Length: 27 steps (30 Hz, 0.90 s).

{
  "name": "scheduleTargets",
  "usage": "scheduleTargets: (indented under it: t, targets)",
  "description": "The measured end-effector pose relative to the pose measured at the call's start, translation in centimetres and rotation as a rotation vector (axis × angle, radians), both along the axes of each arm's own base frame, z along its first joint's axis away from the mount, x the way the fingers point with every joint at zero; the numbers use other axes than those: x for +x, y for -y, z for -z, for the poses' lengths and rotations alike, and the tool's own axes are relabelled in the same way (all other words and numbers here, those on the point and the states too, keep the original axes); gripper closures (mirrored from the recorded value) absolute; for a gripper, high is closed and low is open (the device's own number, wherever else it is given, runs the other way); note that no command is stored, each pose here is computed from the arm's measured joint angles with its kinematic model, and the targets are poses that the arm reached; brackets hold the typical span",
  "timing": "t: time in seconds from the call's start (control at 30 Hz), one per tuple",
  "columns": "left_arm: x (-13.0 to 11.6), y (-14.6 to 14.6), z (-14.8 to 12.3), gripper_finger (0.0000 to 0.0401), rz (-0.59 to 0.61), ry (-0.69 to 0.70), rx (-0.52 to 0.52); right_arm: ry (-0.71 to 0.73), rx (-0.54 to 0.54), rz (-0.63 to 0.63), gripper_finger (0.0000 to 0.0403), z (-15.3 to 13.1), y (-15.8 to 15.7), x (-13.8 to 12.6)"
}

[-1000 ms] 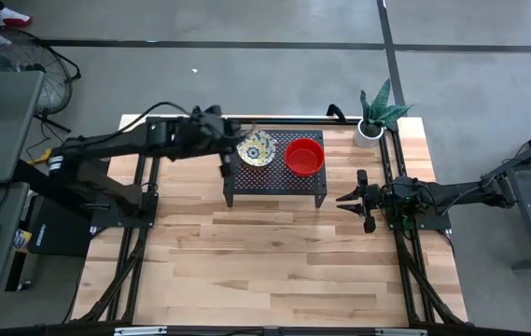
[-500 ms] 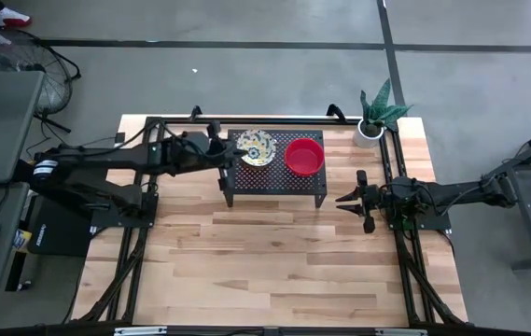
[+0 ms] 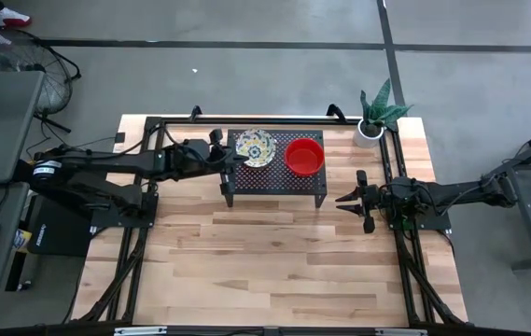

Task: Pick & Place Mini bowls
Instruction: Stack the yellow patterned bowl on the yellow patterned bowl on the shelf, then return to Home Position

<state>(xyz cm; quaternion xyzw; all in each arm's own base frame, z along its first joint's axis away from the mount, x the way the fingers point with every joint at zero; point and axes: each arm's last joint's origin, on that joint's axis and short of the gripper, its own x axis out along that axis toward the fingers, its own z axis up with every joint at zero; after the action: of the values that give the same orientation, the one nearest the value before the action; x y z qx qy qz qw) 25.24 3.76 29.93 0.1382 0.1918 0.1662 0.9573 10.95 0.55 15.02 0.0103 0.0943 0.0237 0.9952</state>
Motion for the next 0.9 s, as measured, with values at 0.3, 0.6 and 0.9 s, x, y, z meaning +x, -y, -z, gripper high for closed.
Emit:
scheduleTargets:
  t: [0.3,0.6,0.9]
  targets:
    - [0.3,-0.1,-0.7,0.0401,-0.002,0.092,0.042,0.000,0.000,0.000,0.0329,0.0,0.0,0.0]
    - [-0.2,1.5,-5.8,0.0401,0.074,0.105,0.116,0.001,0.000,0.000,0.0329,0.0,0.0,0.0]
    - [-0.8,3.6,-4.5,0.0401,0.167,0.046,0.095,0.000,0.000,0.000,0.0329,0.0,0.0,0.0]
